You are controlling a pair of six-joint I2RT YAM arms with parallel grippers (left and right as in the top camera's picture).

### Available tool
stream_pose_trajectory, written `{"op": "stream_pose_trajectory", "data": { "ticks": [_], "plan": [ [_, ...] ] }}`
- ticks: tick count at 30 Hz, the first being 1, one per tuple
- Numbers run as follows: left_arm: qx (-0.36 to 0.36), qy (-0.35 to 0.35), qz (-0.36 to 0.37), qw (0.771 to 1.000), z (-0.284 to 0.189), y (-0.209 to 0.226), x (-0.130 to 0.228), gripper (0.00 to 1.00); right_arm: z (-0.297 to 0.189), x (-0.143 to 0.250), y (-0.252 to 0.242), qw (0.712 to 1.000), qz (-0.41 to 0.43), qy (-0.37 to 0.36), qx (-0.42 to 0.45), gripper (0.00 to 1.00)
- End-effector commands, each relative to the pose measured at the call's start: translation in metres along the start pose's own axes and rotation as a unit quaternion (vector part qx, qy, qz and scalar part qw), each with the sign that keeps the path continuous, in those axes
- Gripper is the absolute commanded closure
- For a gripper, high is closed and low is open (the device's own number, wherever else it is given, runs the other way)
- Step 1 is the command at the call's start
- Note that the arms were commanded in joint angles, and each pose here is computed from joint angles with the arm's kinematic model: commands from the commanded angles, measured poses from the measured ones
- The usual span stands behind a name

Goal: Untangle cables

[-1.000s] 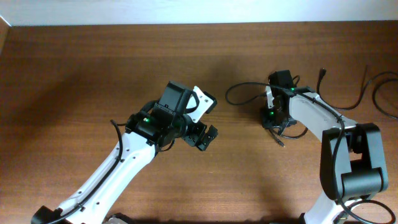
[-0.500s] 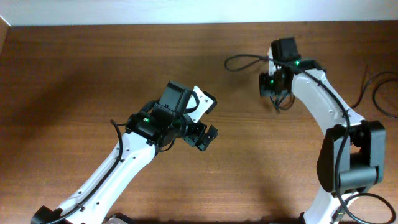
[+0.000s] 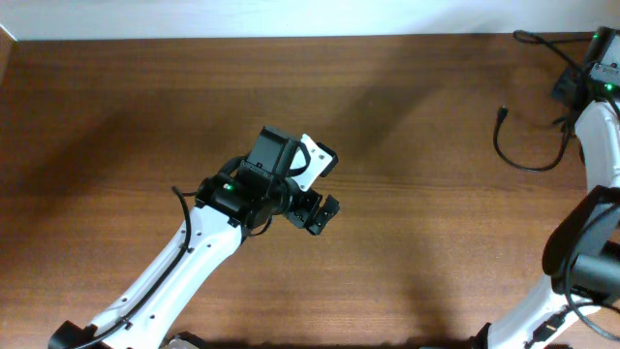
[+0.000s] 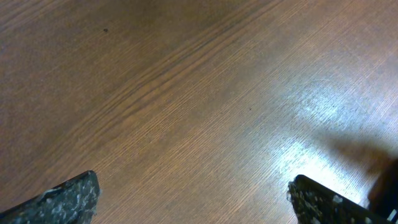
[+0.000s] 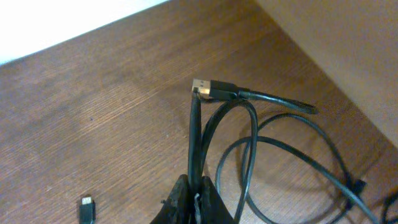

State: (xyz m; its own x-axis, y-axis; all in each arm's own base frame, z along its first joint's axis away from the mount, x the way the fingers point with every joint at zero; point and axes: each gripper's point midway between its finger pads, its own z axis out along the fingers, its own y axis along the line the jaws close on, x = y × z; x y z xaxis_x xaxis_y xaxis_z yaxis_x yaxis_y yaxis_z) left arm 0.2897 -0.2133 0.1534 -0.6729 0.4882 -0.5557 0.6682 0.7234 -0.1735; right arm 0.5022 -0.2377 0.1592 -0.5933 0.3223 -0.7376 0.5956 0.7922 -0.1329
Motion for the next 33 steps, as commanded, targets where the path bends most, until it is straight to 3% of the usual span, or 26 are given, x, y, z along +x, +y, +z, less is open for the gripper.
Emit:
{"op": "stream_pose_trajectory", "data": {
  "ticks": [1, 4, 8, 9, 11, 15, 17, 22, 25, 27, 30, 33],
  "plan": [
    [-0.003, 0.000, -0.004, 1.000, 0.000, 0.001, 0.000, 0.01, 0.010, -0.006, 0.019, 0.999, 0.005, -0.014, -0.036, 0.96],
    [-0.003, 0.001, -0.005, 1.000, 0.001, 0.001, 0.000, 0.01, 0.017, -0.010, 0.036, 0.997, 0.006, -0.029, -0.065, 0.96],
    [-0.003, 0.000, -0.004, 1.000, 0.000, 0.001, 0.000, 0.01, 0.036, 0.015, 0.060, 0.993, -0.002, 0.003, -0.119, 0.96],
    [-0.003, 0.000, -0.004, 1.000, 0.000, 0.001, 0.000, 0.01, 0.041, 0.023, 0.062, 0.993, -0.004, 0.015, -0.121, 0.61],
    [-0.003, 0.000, -0.004, 1.000, 0.000, 0.001, 0.000, 0.01, 0.040, 0.031, 0.061, 0.992, -0.007, 0.031, -0.120, 0.04],
    [-0.003, 0.000, -0.004, 1.000, 0.000, 0.001, 0.000, 0.01, 0.021, 0.026, 0.077, 0.983, -0.010, 0.036, -0.179, 0.01],
    [-0.003, 0.001, -0.005, 1.000, 0.001, 0.001, 0.000, 0.01, -0.008, 0.005, 0.081, 0.977, -0.007, 0.012, -0.211, 0.01],
    [-0.003, 0.001, -0.005, 1.000, 0.000, 0.001, 0.000, 0.01, -0.124, -0.018, 0.057, 0.975, -0.013, 0.008, -0.221, 0.01],
    [-0.003, 0.000, -0.004, 1.000, 0.000, 0.001, 0.000, 0.01, -0.202, 0.020, 0.067, 0.965, -0.048, 0.069, -0.249, 0.01],
    [-0.003, 0.000, -0.004, 1.000, 0.000, 0.001, 0.000, 0.01, -0.244, 0.058, 0.089, 0.942, -0.080, 0.129, -0.299, 0.01],
    [-0.003, 0.000, -0.004, 1.000, 0.000, 0.001, 0.000, 0.01, -0.271, 0.105, 0.117, 0.916, -0.138, 0.198, -0.322, 0.01],
    [-0.003, 0.000, -0.004, 1.000, 0.000, 0.001, 0.000, 0.01, -0.280, 0.115, 0.127, 0.908, -0.157, 0.207, -0.329, 0.01]
  ]
}}
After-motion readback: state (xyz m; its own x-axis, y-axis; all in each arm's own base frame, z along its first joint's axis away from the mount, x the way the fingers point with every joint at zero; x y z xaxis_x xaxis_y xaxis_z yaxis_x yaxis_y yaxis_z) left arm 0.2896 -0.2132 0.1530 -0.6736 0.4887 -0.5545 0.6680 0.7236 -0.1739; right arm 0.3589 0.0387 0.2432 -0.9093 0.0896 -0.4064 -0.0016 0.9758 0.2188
